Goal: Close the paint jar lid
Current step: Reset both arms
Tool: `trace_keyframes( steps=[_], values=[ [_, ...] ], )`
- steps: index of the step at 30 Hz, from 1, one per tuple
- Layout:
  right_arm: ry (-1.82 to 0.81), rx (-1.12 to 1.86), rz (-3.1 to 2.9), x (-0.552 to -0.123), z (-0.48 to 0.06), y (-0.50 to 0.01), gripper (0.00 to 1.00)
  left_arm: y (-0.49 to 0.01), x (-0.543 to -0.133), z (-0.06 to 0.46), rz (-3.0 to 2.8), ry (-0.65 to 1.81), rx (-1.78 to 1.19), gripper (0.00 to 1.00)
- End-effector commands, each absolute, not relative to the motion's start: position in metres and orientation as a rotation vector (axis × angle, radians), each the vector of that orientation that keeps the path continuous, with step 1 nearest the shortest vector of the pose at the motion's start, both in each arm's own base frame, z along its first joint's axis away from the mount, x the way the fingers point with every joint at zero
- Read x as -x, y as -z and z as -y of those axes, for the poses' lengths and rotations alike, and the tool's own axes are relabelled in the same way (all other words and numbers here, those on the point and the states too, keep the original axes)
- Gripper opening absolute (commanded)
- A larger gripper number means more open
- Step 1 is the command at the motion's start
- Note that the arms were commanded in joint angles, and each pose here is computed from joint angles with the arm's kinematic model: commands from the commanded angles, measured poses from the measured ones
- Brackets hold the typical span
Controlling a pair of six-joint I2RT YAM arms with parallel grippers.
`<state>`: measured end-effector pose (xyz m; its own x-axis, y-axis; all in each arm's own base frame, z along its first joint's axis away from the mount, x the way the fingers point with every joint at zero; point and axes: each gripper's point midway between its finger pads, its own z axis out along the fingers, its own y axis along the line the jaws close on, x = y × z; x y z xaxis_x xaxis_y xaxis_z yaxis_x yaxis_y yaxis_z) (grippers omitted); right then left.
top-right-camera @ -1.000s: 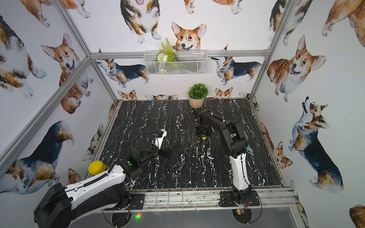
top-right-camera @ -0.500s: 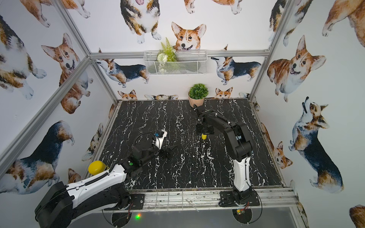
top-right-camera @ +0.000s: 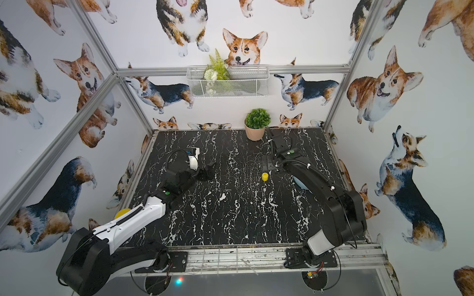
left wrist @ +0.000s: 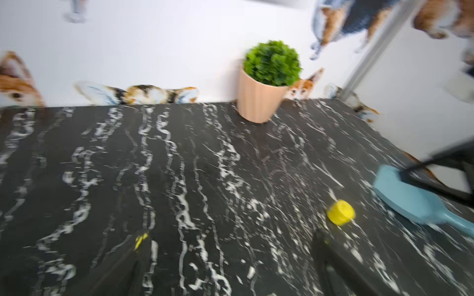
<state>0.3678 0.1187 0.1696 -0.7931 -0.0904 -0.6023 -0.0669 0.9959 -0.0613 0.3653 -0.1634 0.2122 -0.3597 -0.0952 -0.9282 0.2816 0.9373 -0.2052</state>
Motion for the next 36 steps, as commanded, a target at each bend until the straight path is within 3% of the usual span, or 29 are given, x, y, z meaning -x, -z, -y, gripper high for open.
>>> trace_keyframes(
  steps=[1,5,10,22,36],
  values=[
    [0.201,-0.015,-2.227,-0.392,-0.066,-0.197,1.0,-0.224,-0.395,0.105,-1.867,0.166,0.042,1.0],
    [0.222,-0.106,-1.935,-0.387,-0.023,-0.204,1.0,-0.233,-0.411,0.042,-1.82,-0.072,0.146,1.0],
    [0.321,-0.067,-1.78,-0.373,-0.008,-0.183,1.0,-0.215,-0.398,-0.002,-1.756,-0.154,0.222,1.0],
    [0.257,-0.105,-1.792,-0.347,0.001,-0.129,1.0,-0.157,-0.372,-0.01,-1.8,-0.218,0.197,1.0],
    [0.176,-0.229,-1.884,-0.373,0.028,-0.094,1.0,-0.091,-0.391,-0.016,-1.896,-0.178,0.141,1.0]
  ],
)
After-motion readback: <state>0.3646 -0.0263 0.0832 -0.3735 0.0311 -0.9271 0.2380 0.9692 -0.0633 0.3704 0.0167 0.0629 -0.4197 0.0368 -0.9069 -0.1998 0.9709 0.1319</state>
